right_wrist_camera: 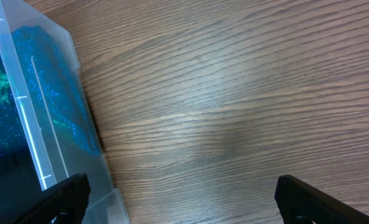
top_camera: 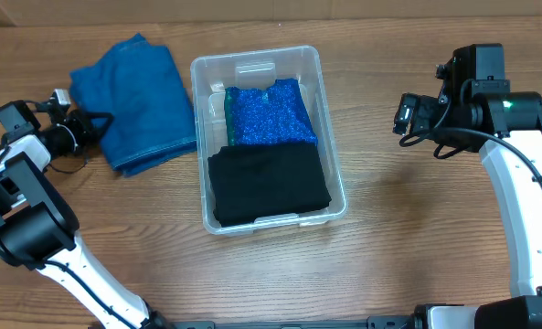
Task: Pack container
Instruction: 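Move the left gripper back and grasp the blue denim cloth, then lay the denim cloth over the bin contents and tuck it with the left gripper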
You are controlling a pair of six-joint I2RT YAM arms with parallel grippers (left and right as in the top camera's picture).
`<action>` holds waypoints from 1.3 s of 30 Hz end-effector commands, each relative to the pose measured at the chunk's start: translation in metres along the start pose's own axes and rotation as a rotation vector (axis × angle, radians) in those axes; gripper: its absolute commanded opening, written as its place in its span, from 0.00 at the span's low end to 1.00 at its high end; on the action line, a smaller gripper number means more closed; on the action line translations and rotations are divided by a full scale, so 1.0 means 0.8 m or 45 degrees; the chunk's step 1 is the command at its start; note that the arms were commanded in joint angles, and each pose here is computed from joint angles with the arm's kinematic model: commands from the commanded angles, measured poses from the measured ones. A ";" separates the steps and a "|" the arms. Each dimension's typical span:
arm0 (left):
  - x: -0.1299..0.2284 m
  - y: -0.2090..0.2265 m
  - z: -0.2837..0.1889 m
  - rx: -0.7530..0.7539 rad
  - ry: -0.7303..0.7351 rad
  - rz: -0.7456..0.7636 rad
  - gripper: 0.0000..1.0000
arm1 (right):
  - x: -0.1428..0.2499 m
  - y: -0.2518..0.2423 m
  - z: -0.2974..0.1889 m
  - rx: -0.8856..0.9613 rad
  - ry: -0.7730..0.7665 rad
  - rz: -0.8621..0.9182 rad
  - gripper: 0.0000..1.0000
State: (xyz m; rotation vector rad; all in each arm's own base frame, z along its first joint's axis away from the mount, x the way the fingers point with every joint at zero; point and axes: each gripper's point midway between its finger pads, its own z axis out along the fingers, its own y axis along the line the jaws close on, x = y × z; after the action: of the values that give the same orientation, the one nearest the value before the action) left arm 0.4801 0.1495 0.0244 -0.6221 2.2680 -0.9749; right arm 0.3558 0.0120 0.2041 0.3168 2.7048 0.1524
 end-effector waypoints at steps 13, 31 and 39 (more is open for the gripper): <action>0.147 -0.519 -0.266 0.334 -0.333 0.891 0.04 | 0.001 -0.003 -0.005 0.013 0.000 -0.001 1.00; 0.247 -0.554 -0.032 0.227 -0.025 0.845 0.04 | 0.003 -0.003 -0.005 0.015 0.008 0.005 1.00; 0.252 -0.471 -0.016 -0.131 0.070 0.788 0.04 | 0.003 -0.003 -0.005 0.014 0.007 0.005 1.00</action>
State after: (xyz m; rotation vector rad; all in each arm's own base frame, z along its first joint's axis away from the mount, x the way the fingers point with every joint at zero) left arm 0.3907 -0.2220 0.2466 0.1238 2.3456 -0.7140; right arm 0.3498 0.0120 0.2013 0.3221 2.7315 0.1491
